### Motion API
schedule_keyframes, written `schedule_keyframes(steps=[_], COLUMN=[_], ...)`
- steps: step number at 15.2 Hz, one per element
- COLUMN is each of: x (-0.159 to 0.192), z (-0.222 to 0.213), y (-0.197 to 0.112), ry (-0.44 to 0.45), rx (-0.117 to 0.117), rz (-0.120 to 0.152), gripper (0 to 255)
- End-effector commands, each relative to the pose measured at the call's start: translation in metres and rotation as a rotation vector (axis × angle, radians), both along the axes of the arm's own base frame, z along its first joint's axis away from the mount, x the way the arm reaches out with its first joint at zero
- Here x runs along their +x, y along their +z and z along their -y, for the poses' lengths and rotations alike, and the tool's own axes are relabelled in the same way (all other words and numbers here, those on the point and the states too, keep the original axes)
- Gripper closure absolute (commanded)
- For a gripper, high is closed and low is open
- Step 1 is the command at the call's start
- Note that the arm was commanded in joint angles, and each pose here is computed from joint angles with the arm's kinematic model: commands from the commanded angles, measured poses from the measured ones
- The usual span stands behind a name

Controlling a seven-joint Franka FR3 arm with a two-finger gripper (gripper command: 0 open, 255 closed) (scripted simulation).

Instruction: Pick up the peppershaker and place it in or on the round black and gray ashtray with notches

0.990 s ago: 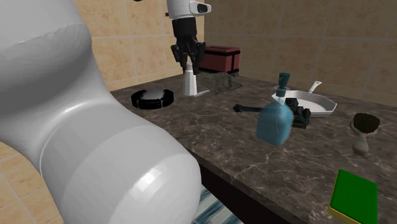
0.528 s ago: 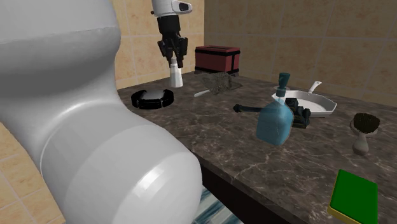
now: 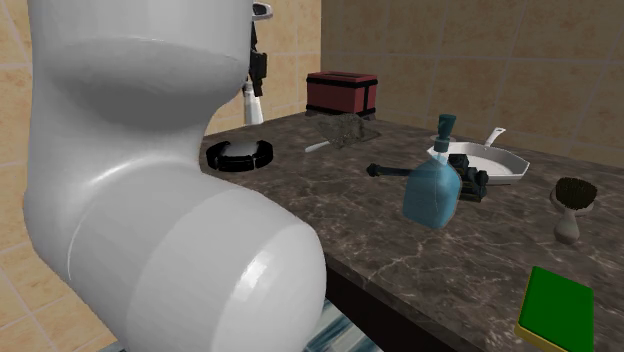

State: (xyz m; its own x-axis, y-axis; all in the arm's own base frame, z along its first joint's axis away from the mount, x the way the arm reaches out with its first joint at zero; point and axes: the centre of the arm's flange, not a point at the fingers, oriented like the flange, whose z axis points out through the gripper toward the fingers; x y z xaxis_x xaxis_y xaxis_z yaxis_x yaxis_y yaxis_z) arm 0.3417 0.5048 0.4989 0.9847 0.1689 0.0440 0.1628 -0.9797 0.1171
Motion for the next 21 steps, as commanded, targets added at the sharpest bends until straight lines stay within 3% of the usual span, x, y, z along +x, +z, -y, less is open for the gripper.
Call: schedule_keyframes(steps=[1, 7, 21], x=[0.003, 0.001, 0.001], z=[-0.026, -0.116, -0.116], y=[0.001, 0.008, -0.066], ry=[-0.003, -0.003, -0.003], rx=[-0.001, -0.001, -0.001], rz=[0.001, 0.001, 0.001], gripper=[255, 255, 255])
